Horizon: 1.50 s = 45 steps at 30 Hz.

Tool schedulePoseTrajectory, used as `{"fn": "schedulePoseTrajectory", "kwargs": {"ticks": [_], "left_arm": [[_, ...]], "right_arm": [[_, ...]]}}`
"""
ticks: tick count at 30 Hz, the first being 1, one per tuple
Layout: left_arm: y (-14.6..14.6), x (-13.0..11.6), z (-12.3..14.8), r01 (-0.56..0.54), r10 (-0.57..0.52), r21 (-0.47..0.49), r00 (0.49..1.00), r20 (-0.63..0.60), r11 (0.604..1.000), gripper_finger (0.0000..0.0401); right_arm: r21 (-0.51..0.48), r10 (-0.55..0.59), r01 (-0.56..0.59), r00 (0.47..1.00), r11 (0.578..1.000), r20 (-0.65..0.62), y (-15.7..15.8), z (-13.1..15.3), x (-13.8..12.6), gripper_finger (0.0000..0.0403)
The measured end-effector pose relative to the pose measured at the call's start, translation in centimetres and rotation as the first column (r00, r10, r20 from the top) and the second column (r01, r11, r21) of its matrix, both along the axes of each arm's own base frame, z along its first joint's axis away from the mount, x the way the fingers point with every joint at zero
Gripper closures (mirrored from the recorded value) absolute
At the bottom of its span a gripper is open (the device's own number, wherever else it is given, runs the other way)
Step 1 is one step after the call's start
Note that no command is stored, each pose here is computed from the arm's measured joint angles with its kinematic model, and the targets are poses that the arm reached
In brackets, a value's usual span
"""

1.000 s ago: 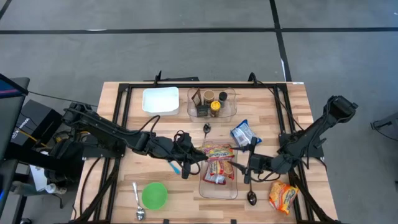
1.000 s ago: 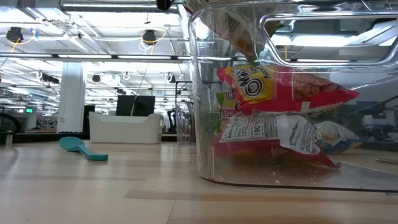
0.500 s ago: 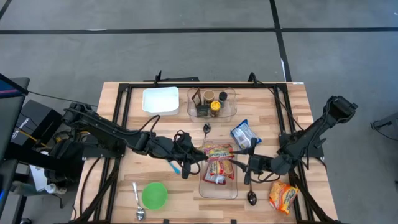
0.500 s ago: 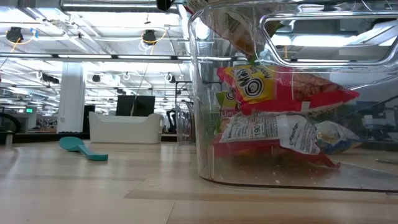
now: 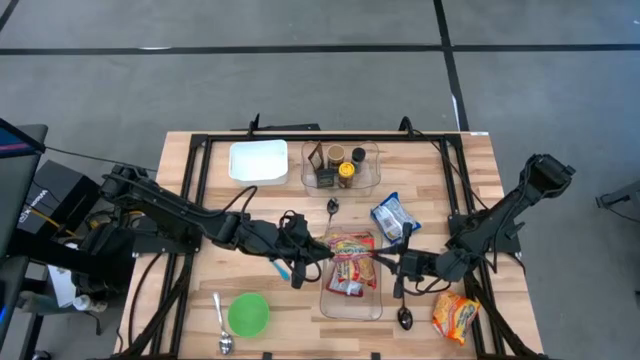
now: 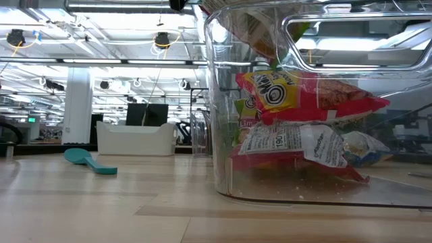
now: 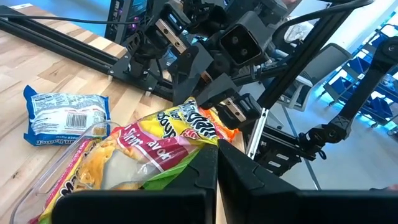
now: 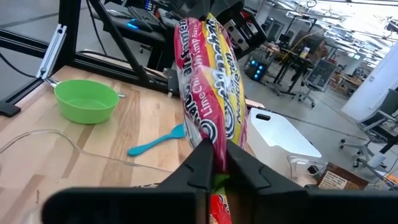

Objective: Pick & Place Food Item
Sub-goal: Put the green noodle pack into the bottom transparent bin

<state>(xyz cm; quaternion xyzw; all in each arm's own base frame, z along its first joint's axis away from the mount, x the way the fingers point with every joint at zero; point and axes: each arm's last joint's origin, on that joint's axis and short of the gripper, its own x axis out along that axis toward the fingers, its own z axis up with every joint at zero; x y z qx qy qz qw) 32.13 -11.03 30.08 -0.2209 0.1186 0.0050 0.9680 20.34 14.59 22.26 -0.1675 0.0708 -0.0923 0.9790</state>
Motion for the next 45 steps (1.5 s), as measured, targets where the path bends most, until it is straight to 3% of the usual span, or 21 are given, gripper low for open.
{"fn": "schedulePoseTrajectory", "kwargs": {"ticks": [9,15,20,29,45], "left_arm": [[0.0,0.0,0.0,0.019,-0.019,0.008,1.000,-0.005,1.000,0.0393],[-0.2,-0.1,-0.1,0.089,-0.088,0.053,0.996,-0.015,0.995,0.0342],[0.1,-0.5,0.4,0.104,-0.104,0.138,0.995,-0.011,0.985,0.0297],[0.3,-0.5,0.5,0.104,-0.103,0.197,0.995,-0.016,0.975,0.0243],[1.1,-1.6,1.7,0.105,-0.106,0.265,0.994,-0.010,0.958,0.0238]], "right_arm": [[0.000,0.000,0.000,1.000,1.000,0.000,0.0,0.0,0.0,0.0400],[0.003,0.000,0.000,1.000,1.000,0.003,0.0,0.0,0.0,0.0401],[0.006,0.002,-0.002,1.000,1.000,0.007,0.0,0.1,0.0,0.0402],[0.025,0.027,-0.028,0.999,0.999,0.029,0.7,0.3,-0.5,0.0403],[0.088,0.038,-0.043,0.998,0.995,0.053,1.2,1.0,-0.5,0.0403]]}}
